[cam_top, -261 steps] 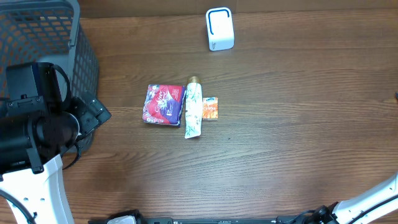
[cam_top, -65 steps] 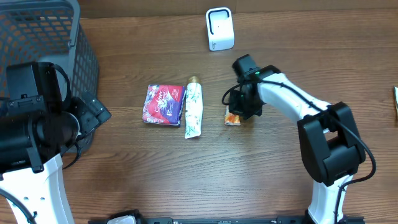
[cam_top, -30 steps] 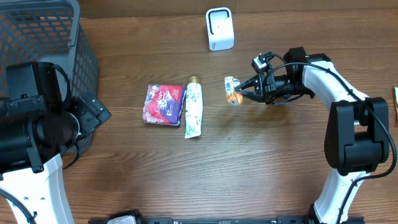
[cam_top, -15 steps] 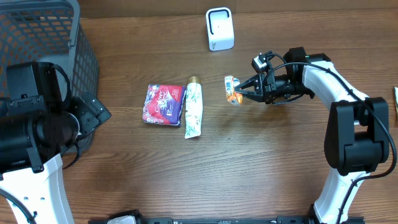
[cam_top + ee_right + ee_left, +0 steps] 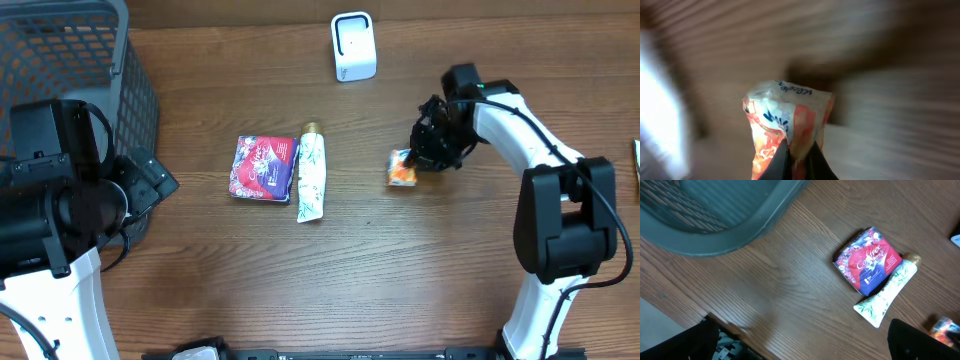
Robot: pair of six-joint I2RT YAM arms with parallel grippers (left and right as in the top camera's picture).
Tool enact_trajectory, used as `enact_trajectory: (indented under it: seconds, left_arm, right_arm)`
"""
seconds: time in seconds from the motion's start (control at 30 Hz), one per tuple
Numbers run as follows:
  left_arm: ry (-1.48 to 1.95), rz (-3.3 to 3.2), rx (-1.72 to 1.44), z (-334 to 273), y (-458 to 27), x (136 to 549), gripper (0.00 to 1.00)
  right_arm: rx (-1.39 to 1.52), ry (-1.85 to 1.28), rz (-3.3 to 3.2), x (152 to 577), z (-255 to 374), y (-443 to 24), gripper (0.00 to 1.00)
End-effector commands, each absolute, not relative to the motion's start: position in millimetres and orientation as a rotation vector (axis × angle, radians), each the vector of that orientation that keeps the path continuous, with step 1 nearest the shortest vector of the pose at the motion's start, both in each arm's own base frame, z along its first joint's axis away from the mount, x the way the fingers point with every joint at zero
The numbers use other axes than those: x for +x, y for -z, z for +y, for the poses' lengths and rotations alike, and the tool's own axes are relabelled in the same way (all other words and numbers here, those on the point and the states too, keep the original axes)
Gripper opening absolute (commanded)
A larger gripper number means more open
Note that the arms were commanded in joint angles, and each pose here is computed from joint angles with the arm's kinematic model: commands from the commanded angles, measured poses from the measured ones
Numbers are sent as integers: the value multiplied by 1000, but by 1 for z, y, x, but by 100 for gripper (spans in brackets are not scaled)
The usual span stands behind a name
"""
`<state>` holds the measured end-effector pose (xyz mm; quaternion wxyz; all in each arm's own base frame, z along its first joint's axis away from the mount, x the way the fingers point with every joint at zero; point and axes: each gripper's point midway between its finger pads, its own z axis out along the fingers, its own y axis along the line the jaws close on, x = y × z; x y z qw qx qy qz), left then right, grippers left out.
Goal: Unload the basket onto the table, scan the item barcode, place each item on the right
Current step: 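Carry the orange box up to the white scanner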
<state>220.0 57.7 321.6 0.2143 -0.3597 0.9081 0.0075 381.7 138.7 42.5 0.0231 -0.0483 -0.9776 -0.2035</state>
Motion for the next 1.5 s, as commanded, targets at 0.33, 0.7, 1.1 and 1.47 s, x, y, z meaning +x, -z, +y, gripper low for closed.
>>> enact_trajectory:
  seconds: [0.33, 0.7, 1.1, 1.47]
  left_arm:
    - [-31, 2509, -1027, 61, -321, 220, 100]
    - [-31, 2509, -1026, 61, -321, 220, 100]
    - [-31, 2509, -1027, 61, -321, 220, 100]
    - [-31, 2509, -1027, 61, -321, 220, 100]
  right_arm:
    - [626, -545, -3712, 511, 150, -146, 4]
    - [1715, -1174, -3605, 585, 204, -207, 4]
    - [2227, -1453, -3413, 632, 229, -181, 4]
    - [2262, -1273, -3490, 636, 238, -154, 4]
